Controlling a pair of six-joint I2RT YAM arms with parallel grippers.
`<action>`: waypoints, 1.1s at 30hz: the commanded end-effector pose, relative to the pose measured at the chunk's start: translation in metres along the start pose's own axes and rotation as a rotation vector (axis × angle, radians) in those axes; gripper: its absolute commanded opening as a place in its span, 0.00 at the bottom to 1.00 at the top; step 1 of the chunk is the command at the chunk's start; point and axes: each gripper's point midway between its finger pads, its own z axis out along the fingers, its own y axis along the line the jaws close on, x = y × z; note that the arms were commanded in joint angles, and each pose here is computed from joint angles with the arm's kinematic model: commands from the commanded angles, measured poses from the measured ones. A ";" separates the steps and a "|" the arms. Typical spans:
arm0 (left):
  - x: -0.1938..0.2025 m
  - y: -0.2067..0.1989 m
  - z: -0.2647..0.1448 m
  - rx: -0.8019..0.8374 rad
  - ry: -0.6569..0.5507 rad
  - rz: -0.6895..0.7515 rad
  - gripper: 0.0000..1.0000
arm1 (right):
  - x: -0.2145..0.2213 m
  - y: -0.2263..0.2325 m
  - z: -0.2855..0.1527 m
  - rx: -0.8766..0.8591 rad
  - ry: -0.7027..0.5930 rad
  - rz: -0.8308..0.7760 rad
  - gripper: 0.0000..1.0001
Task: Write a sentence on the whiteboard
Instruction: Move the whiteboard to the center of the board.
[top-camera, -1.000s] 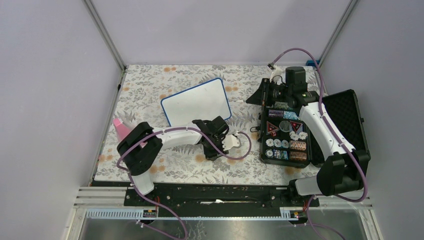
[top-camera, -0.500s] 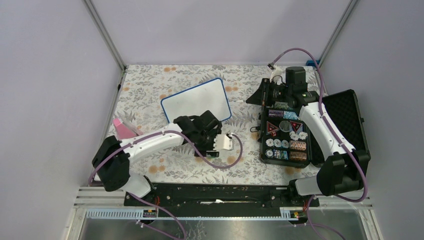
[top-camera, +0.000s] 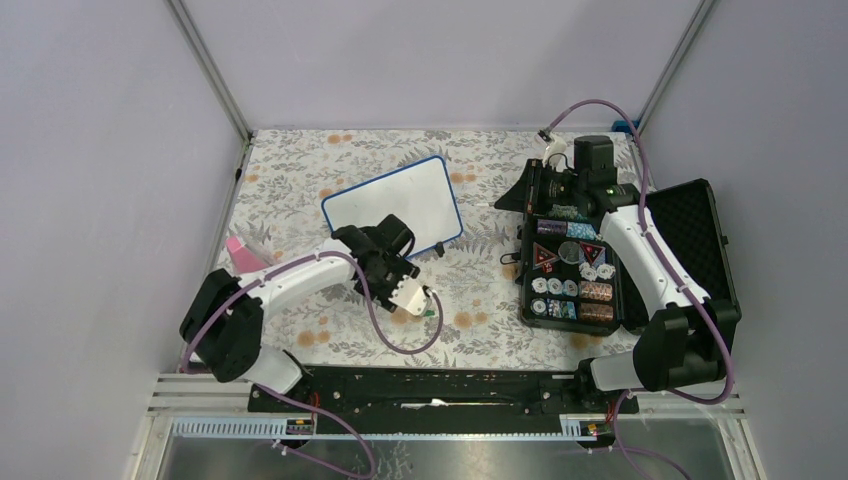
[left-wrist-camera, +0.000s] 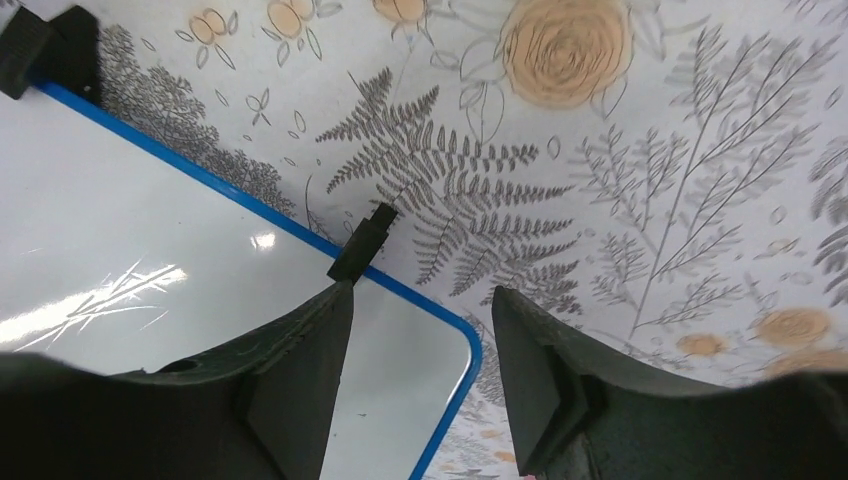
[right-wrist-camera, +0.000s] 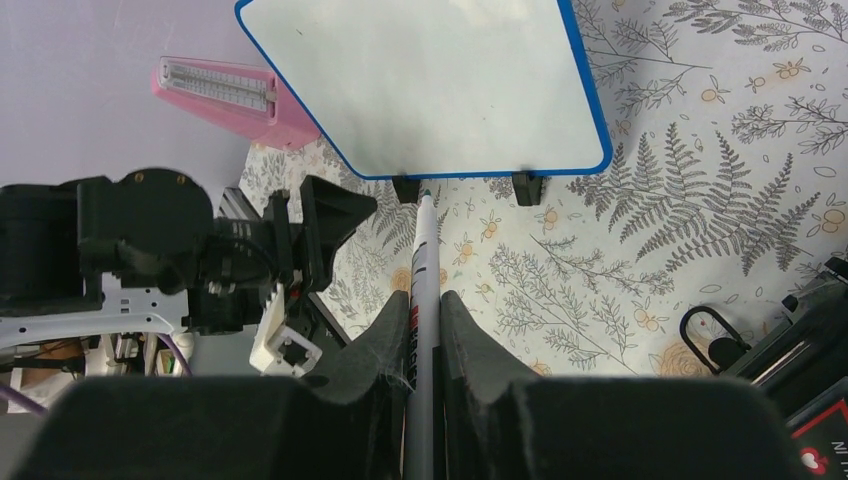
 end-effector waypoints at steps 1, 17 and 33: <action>0.003 0.016 0.005 0.011 -0.040 0.179 0.59 | -0.006 0.014 -0.008 -0.042 -0.029 -0.032 0.00; 0.015 0.033 0.041 0.033 -0.027 0.215 0.54 | -0.002 0.009 -0.004 -0.047 -0.009 -0.012 0.00; 0.009 0.031 0.047 0.046 -0.027 0.246 0.16 | -0.001 0.008 -0.002 -0.049 -0.004 -0.009 0.00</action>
